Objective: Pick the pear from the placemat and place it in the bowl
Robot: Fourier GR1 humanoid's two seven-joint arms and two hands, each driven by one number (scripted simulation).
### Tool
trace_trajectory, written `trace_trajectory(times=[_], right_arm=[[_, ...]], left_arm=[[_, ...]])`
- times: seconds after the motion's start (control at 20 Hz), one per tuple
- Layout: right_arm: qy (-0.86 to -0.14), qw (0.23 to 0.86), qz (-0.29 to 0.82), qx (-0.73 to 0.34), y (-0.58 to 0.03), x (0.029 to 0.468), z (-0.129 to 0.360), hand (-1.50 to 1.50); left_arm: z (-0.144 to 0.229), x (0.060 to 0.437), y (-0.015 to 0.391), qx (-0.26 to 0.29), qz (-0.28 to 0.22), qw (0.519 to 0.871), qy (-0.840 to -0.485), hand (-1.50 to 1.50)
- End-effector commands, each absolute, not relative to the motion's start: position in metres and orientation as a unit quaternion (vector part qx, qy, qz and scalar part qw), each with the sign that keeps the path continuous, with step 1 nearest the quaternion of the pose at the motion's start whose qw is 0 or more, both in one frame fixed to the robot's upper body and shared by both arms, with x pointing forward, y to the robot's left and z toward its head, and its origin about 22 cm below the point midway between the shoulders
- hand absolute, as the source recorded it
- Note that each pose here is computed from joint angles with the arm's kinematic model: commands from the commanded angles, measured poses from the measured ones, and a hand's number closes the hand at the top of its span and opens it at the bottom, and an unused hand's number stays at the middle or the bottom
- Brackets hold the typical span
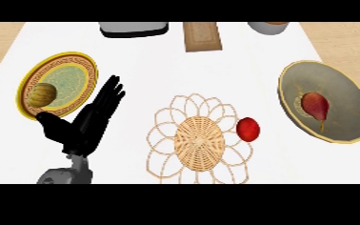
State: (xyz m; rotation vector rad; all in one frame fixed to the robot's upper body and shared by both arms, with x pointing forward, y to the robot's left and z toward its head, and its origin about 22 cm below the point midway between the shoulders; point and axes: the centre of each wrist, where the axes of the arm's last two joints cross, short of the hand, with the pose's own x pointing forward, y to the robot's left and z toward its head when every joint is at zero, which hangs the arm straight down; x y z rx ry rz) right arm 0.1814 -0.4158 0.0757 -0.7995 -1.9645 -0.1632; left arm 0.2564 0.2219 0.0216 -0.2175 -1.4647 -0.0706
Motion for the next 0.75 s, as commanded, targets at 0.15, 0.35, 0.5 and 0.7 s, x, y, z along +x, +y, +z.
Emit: trace_trajectory(times=[0.15,0.35,0.5,0.7], right_arm=[[-0.831,0.46,-0.043,-0.311,-0.398,0.051,0.077,1.5],[-0.83,0.47,-0.036,-0.3,-0.401,-0.013,0.069,1.5],[-0.823,0.493,-0.032,-0.282,-0.398,-0.057,0.062,1.5],[-0.793,0.56,-0.02,-0.239,-0.387,-0.097,0.036,1.5]], left_arm=[[0.021,0.245,0.229,-0.095,-0.027,0.736,-0.67,0.0],[0.014,0.248,0.24,-0.08,-0.011,0.743,-0.664,0.0],[0.024,0.249,0.232,-0.078,-0.005,0.74,-0.668,0.0],[0.017,0.239,0.251,-0.072,-0.004,0.742,-0.667,0.0]])
